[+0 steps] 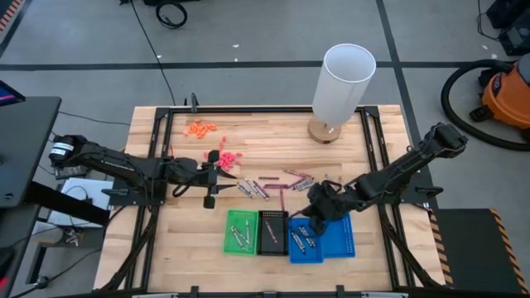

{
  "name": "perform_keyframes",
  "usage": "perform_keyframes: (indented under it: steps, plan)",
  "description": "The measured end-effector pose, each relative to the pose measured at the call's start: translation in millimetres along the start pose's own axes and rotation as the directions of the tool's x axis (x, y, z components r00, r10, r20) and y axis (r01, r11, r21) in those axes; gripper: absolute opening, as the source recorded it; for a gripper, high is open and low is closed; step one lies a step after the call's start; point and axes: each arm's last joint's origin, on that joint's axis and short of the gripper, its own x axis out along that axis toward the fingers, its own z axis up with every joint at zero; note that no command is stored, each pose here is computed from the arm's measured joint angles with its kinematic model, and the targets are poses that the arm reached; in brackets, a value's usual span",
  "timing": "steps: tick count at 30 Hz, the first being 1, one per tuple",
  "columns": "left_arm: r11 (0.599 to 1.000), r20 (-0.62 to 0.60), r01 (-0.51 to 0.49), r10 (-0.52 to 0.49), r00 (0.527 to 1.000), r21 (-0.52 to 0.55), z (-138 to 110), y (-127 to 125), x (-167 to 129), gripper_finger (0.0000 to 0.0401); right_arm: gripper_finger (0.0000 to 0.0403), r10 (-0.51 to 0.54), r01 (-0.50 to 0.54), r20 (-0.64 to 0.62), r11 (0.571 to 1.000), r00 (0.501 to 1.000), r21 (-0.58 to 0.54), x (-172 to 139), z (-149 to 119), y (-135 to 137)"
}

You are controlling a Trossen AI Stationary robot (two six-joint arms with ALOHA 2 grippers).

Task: Sort crayons
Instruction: Put the red crayon into the right blue bin

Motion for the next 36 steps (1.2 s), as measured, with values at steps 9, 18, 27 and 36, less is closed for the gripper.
perform_keyframes:
  steps: [9, 18, 27, 36]
  plan:
    - [0.998, -0.005, -0.066, 0.066, 0.998, 0.018, -1.7, 14.1, 1.3, 0.0117, 0.0032, -0.087, 0.115, -0.179, 0.982, 0.98, 0.153, -18.0, -28.3, -5.2]
    - [0.99, 0.02, -0.142, 0.142, 0.99, -0.01, -0.9, 29.7, 1.6, 0.0117, 0.0032, -0.062, 0.146, -0.297, 0.952, 0.953, 0.27, -23.3, -40.2, -2.9]
    - [0.984, 0.007, -0.179, 0.179, 0.984, 0.003, -6.6, 37.3, 13.4, 0.0117, 0.0032, -0.088, 0.227, -0.374, 0.91, 0.923, 0.347, -26.8, -50.1, -4.1]
    - [0.984, -0.003, -0.176, 0.176, 0.984, 0.04, -14.2, 35.9, 30.2, 0.0117, 0.0032, -0.205, 0.375, -0.445, 0.864, 0.871, 0.336, -7.0, -62.7, -7.9]
